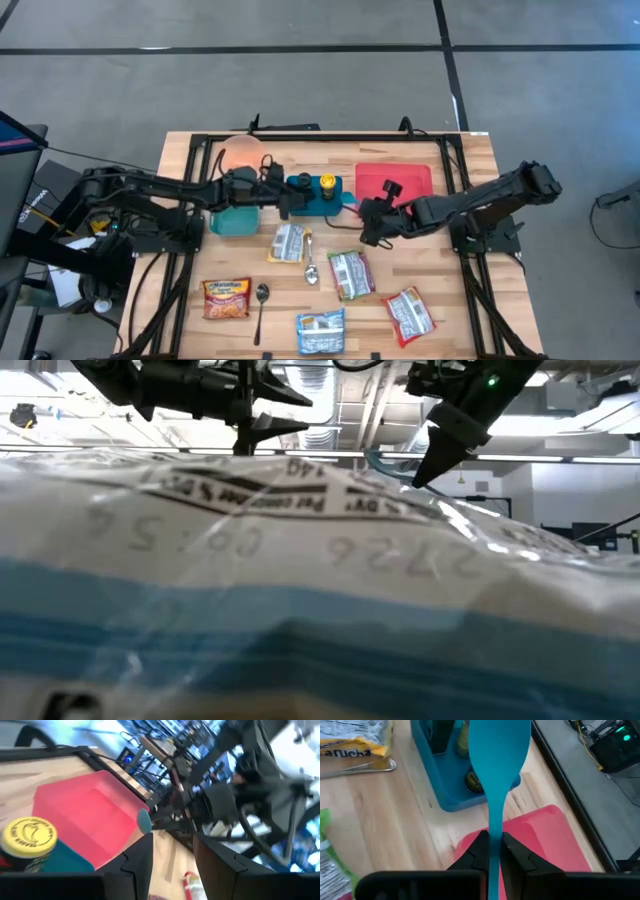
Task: Pick & Place Food Item
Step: Put the blue spoon into the green bin
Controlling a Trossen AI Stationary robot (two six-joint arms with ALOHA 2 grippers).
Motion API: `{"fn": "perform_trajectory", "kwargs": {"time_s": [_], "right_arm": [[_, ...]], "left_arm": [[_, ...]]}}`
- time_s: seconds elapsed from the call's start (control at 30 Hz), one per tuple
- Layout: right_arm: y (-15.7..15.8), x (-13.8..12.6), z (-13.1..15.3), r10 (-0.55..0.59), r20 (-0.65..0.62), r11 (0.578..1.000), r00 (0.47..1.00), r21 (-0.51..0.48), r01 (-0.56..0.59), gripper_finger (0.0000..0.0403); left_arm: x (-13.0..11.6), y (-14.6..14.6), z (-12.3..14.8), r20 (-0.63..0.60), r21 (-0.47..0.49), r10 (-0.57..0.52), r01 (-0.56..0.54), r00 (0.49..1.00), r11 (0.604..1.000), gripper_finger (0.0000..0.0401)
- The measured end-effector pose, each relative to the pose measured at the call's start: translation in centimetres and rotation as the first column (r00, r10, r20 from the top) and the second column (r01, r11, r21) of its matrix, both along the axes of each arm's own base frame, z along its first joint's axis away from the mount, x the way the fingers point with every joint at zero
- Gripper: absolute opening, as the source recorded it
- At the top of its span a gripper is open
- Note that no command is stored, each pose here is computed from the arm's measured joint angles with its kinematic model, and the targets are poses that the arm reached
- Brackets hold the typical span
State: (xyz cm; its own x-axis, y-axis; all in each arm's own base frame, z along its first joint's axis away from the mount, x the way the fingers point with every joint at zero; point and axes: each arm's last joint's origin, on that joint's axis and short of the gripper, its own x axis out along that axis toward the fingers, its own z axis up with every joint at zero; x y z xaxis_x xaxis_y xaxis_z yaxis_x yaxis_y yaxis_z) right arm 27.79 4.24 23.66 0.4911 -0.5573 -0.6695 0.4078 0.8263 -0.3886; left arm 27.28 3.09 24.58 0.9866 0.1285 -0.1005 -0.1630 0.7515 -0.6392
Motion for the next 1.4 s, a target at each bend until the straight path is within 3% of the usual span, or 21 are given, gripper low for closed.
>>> {"fn": "perform_trajectory", "kwargs": {"time_s": [0.2,0.47,1.4], "right_arm": [[-1.2,0.5,0.2,-0.004,0.003,0.999,1.0,-0.047,0.004,0.0016],[-2.3,1.5,0.8,0.03,0.051,0.997,0.998,-0.072,-0.026,0.0016],[-4.6,2.7,3.8,0.001,0.13,0.996,0.992,-0.088,0.01,0.0016]], "left_arm": [[-0.2,1.5,0.0,0.011,-0.097,-0.002,0.003,1.0,0.995,0.0135],[-0.5,2.4,-0.6,-0.043,-0.149,-0.028,0.022,0.999,0.989,0.0135],[-0.6,3.1,-0.2,-0.015,-0.042,0.142,-0.142,0.99,0.989,0.0135]]}}
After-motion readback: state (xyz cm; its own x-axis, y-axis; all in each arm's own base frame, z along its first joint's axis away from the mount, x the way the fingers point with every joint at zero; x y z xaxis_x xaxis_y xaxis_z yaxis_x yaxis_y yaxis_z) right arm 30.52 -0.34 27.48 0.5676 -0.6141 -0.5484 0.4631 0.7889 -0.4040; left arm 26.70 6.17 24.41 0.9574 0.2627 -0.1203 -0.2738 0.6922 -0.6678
